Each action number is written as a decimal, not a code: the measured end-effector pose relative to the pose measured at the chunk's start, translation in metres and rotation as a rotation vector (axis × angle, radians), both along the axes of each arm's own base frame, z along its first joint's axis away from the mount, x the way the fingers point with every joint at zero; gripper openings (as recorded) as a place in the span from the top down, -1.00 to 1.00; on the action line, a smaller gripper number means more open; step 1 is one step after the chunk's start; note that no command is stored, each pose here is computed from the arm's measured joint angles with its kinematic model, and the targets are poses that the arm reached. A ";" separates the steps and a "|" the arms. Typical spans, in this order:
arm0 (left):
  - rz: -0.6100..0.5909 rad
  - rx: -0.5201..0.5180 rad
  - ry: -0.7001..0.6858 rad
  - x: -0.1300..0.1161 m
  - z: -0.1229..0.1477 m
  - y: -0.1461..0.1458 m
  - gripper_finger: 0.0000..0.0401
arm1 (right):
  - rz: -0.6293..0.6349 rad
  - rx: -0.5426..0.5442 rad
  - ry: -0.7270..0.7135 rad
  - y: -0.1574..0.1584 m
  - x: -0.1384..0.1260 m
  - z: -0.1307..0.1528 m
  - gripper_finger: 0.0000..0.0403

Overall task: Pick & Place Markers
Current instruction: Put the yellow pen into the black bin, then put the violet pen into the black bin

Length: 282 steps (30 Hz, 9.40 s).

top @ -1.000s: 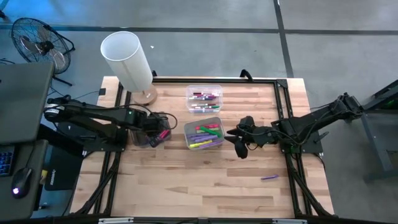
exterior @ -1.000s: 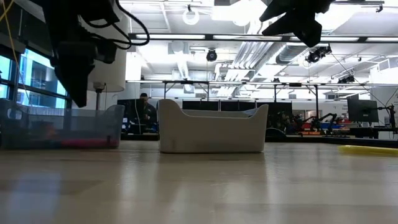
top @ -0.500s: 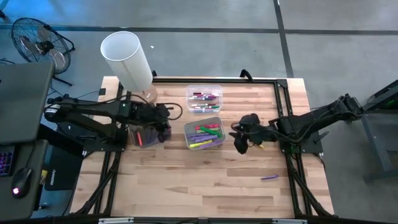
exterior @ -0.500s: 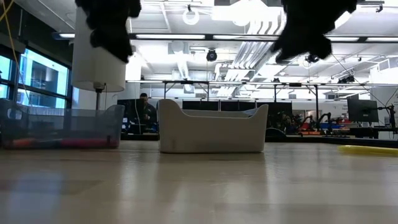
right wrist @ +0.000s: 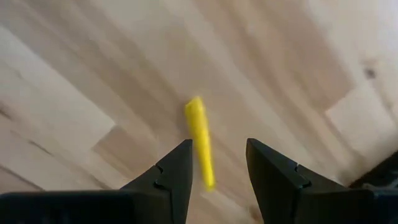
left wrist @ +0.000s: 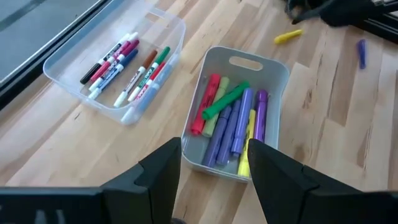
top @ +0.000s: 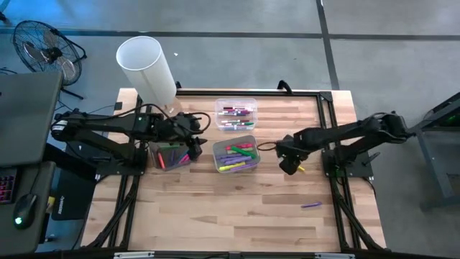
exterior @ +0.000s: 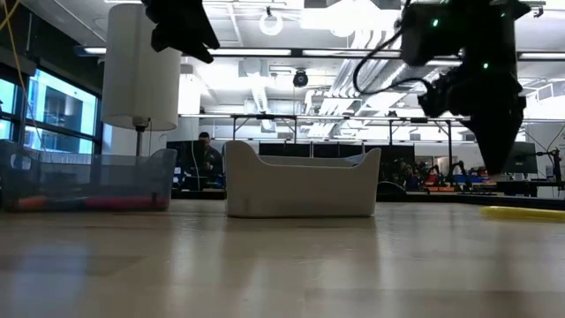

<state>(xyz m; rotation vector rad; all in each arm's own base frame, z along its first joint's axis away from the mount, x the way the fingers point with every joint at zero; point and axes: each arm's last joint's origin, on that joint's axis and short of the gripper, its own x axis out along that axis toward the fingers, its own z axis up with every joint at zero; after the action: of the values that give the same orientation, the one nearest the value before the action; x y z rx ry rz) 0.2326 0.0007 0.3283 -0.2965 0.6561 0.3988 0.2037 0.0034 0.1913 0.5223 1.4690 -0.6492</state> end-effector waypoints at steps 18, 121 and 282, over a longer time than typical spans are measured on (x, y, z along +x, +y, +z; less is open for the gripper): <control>0.027 -0.032 -0.011 0.000 0.000 0.000 0.09 | 0.133 0.099 0.284 0.006 0.027 -0.069 0.39; -0.050 -0.115 0.953 -0.036 -0.114 -0.010 0.82 | -0.163 -0.232 -1.210 0.080 0.023 0.101 0.23; -0.343 0.021 -0.504 0.032 -0.009 -0.022 -0.23 | 0.095 -0.399 -1.403 0.121 0.030 0.095 0.84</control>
<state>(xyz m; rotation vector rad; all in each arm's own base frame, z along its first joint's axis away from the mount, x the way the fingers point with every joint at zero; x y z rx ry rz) 0.2642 -0.0208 0.3195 -0.2456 0.1985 -0.0046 0.2338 0.1242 0.2861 0.4186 0.0334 -0.3147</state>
